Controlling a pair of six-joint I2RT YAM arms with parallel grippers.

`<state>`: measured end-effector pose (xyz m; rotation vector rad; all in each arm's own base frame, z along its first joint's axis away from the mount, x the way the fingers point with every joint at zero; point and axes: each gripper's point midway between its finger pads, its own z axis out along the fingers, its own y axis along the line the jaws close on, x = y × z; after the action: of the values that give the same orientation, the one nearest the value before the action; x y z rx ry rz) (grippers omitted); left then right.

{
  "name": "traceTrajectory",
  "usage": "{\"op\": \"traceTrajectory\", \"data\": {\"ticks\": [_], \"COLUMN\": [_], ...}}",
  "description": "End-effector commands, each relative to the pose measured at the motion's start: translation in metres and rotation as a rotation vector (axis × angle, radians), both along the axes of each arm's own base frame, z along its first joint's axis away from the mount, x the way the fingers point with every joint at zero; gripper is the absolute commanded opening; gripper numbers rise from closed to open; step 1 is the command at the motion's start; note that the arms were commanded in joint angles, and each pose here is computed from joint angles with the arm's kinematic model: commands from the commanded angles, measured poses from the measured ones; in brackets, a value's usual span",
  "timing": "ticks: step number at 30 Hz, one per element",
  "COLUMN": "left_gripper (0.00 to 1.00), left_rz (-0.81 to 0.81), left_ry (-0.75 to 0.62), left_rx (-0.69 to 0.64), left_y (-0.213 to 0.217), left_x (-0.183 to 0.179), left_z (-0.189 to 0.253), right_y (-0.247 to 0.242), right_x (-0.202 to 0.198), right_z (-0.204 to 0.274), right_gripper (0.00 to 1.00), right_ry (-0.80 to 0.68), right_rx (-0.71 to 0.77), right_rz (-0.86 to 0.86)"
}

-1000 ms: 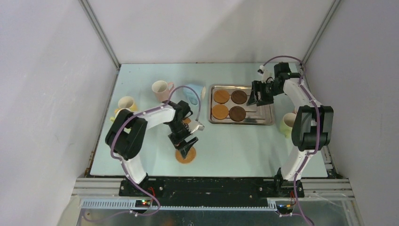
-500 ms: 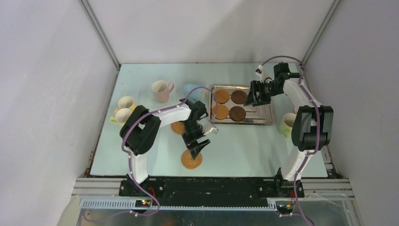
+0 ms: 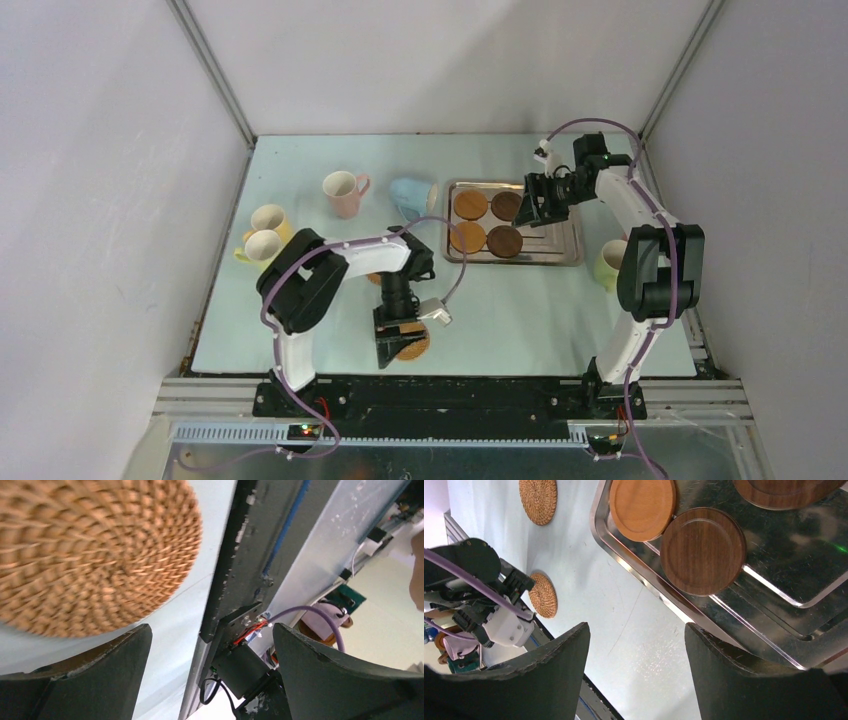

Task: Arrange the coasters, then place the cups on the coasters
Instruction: Move the coaster to the center of the board.

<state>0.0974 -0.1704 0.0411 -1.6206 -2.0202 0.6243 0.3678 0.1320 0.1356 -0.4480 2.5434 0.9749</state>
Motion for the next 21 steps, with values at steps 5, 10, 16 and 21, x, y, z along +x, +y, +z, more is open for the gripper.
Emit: {"op": "traceTrajectory", "data": {"ticks": [5, 10, 16, 21], "left_gripper": [0.98, 0.98, 0.98, 0.98], "left_rz": [-0.102, -0.108, 0.022, 0.123], "left_ry": [0.110, 0.031, -0.252, -0.441], "left_rx": [-0.027, 0.018, -0.059, -0.217], "left_y": [-0.006, -0.019, -0.056, -0.102], "left_x": [-0.034, -0.031, 0.016, 0.057], "left_z": [-0.002, -0.020, -0.036, -0.016], "right_y": [-0.004, -0.004, -0.005, -0.006], "right_x": [0.000, 0.000, 0.000, 0.001], "right_z": [0.002, 0.004, 0.008, 0.008], "right_gripper": [0.74, 0.74, 0.74, 0.74], "right_ry": [-0.011, -0.014, -0.019, -0.018], "right_rx": [-0.006, -0.001, 0.012, 0.013], "right_rz": [0.002, -0.002, -0.010, -0.013]}}
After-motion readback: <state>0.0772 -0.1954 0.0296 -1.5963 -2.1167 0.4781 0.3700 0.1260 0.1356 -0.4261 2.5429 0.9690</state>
